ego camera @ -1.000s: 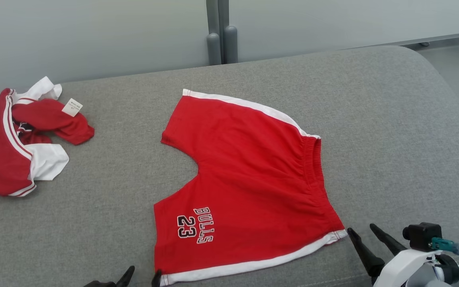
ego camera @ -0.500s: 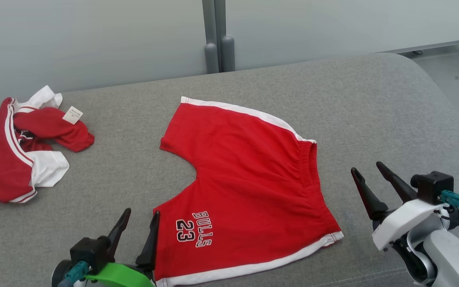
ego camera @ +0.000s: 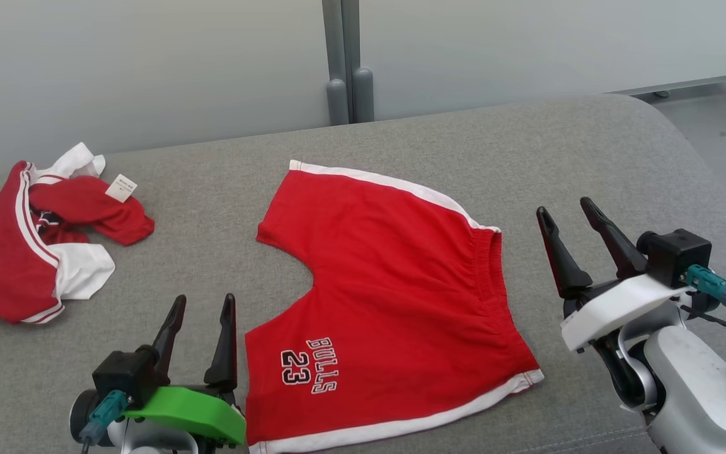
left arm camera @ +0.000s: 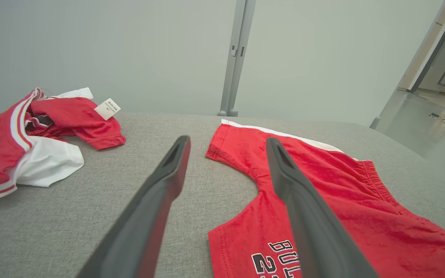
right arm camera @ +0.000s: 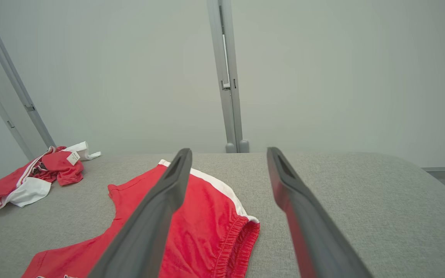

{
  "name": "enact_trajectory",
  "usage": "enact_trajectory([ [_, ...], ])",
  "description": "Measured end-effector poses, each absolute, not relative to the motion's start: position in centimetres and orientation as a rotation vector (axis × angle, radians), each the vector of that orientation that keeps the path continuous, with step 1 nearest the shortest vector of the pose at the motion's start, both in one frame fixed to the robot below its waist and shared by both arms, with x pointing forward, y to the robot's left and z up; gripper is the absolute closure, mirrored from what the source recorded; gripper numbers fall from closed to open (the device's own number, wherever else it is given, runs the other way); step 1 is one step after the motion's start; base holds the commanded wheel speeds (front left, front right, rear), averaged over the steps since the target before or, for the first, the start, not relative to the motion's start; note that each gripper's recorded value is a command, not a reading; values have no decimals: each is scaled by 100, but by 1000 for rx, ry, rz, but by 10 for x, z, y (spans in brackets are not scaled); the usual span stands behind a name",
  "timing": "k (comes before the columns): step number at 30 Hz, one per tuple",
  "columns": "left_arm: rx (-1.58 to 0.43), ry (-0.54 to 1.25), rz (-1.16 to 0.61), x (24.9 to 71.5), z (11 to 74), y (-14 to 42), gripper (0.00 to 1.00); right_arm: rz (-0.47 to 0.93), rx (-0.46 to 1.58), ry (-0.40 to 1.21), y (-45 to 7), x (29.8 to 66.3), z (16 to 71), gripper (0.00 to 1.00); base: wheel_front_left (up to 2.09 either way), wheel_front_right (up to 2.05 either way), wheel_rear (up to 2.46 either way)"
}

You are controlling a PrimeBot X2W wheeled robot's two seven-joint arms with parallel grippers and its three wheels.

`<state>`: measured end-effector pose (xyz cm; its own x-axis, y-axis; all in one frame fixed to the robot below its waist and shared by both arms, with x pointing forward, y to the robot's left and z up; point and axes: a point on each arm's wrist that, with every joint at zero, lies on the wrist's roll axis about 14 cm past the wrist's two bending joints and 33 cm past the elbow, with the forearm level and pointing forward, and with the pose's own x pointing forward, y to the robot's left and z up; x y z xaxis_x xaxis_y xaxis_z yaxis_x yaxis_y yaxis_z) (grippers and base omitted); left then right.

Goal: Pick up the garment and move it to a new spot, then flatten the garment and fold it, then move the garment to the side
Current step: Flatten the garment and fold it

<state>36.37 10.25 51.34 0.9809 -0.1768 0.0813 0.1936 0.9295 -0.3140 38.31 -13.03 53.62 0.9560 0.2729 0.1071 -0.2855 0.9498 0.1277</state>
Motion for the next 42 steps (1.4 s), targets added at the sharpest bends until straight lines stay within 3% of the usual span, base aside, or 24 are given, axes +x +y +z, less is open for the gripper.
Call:
enact_trajectory([
  [15,-336,-67,-84,368,516,125,0,245,139,-109,-128,377,539,0,0,0,0],
  [42,-348,-75,-66,364,518,128,0,239,135,-107,-122,372,535,0,0,0,0],
])
